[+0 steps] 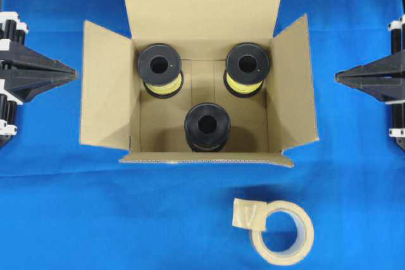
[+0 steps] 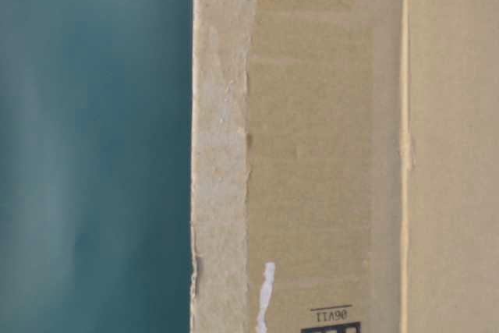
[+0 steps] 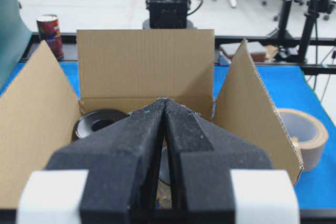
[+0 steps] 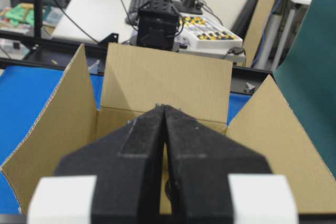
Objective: Close the cardboard box.
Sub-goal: 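Move both grippers inward toward the left and right side flaps of the box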
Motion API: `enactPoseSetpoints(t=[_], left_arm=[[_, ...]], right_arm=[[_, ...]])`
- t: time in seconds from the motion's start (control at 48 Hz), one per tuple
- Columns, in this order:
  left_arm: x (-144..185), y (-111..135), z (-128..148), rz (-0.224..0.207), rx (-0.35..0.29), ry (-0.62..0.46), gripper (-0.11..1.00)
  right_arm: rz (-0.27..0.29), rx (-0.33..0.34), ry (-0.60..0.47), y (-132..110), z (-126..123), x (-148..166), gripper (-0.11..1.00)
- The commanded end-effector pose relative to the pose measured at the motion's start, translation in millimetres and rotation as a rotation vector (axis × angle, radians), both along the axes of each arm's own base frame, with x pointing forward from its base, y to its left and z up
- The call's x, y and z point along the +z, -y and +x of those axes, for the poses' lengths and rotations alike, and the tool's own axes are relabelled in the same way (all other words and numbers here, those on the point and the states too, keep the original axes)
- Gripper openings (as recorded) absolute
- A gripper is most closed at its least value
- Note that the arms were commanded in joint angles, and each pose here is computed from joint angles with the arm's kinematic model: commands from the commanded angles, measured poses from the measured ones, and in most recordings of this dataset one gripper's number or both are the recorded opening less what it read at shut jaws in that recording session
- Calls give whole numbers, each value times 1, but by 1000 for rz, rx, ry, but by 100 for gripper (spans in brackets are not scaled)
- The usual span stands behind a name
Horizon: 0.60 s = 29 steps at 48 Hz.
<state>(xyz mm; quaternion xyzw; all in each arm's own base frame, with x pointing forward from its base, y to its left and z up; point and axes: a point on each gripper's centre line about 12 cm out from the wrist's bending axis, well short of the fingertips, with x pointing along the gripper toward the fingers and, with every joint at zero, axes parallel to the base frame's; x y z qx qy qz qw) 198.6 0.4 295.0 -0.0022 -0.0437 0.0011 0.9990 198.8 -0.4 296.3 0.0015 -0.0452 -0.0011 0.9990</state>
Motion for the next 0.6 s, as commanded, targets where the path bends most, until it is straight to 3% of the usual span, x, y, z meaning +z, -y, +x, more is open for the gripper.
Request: enactPoseSetpoints(t=[0.0, 0.229, 0.583], left_arm=[[3, -1, 1, -19, 6, -2, 0], [3, 0, -9, -14, 3, -60, 0], [-15, 1, -34, -20, -6, -285, 0]], right_arm=[[9, 0, 15, 0, 1, 7, 0], [28, 1, -75, 0, -4, 10, 0], [68, -3, -356, 0, -12, -22, 0]])
